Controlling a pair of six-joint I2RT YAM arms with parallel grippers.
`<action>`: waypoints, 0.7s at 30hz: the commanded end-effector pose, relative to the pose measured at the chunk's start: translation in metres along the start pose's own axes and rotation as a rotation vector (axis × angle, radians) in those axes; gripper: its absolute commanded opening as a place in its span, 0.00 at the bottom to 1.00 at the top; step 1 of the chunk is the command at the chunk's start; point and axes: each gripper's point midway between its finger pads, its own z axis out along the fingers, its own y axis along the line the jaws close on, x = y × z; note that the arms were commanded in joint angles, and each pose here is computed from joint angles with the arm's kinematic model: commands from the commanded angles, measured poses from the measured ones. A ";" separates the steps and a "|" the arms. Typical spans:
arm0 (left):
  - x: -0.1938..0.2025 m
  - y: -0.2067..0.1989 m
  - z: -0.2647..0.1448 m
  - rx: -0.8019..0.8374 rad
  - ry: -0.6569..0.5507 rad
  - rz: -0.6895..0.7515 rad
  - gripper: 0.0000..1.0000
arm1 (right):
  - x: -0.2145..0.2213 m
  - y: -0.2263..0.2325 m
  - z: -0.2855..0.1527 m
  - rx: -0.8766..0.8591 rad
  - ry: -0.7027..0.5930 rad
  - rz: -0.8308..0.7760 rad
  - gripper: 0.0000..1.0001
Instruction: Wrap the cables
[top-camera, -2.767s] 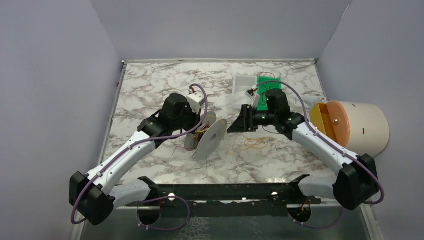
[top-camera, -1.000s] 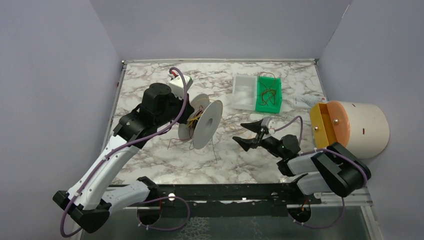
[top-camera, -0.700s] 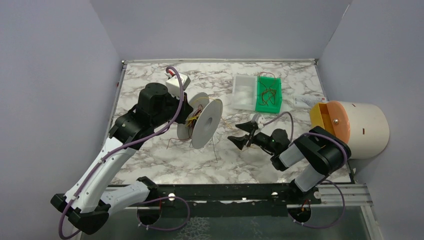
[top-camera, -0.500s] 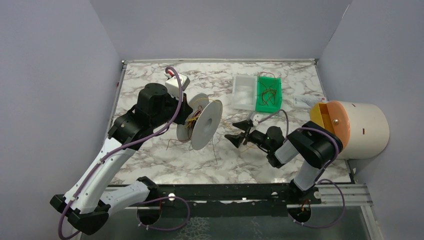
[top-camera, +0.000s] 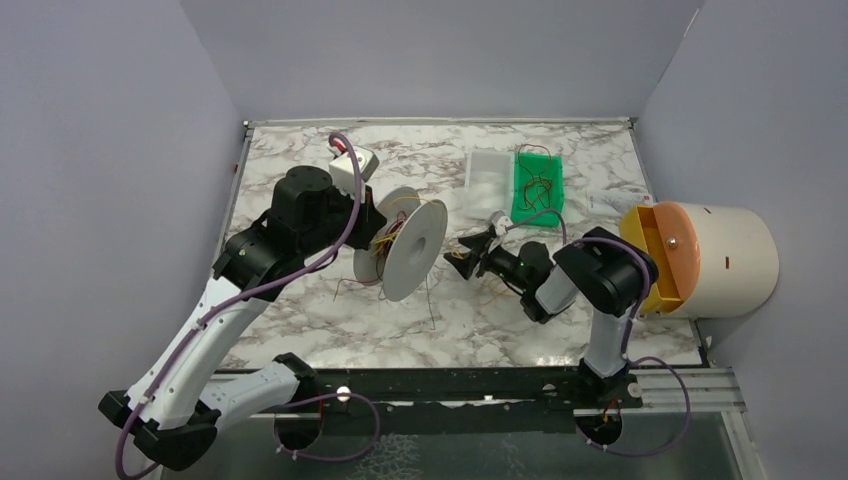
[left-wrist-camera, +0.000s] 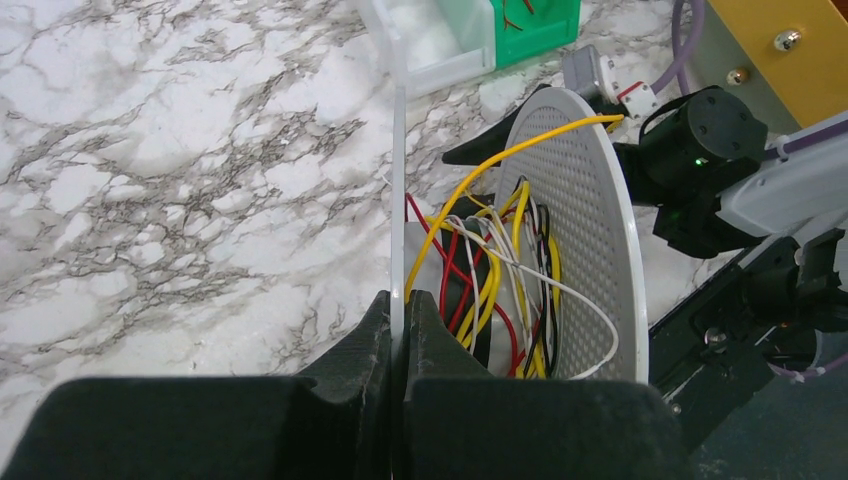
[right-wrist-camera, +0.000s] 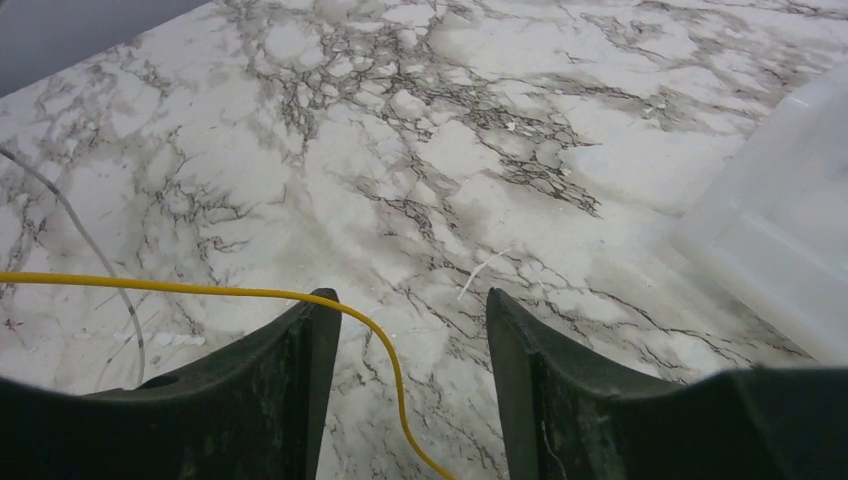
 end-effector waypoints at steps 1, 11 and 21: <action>-0.036 -0.017 -0.020 0.066 -0.130 -0.013 0.00 | -0.061 0.001 0.010 -0.001 -0.254 -0.048 0.57; -0.030 -0.018 -0.024 0.077 -0.108 0.000 0.00 | -0.071 -0.002 0.004 0.037 -0.278 0.010 0.06; -0.012 -0.034 -0.034 0.185 -0.081 0.051 0.00 | -0.098 -0.032 -0.032 0.273 -0.319 0.133 0.01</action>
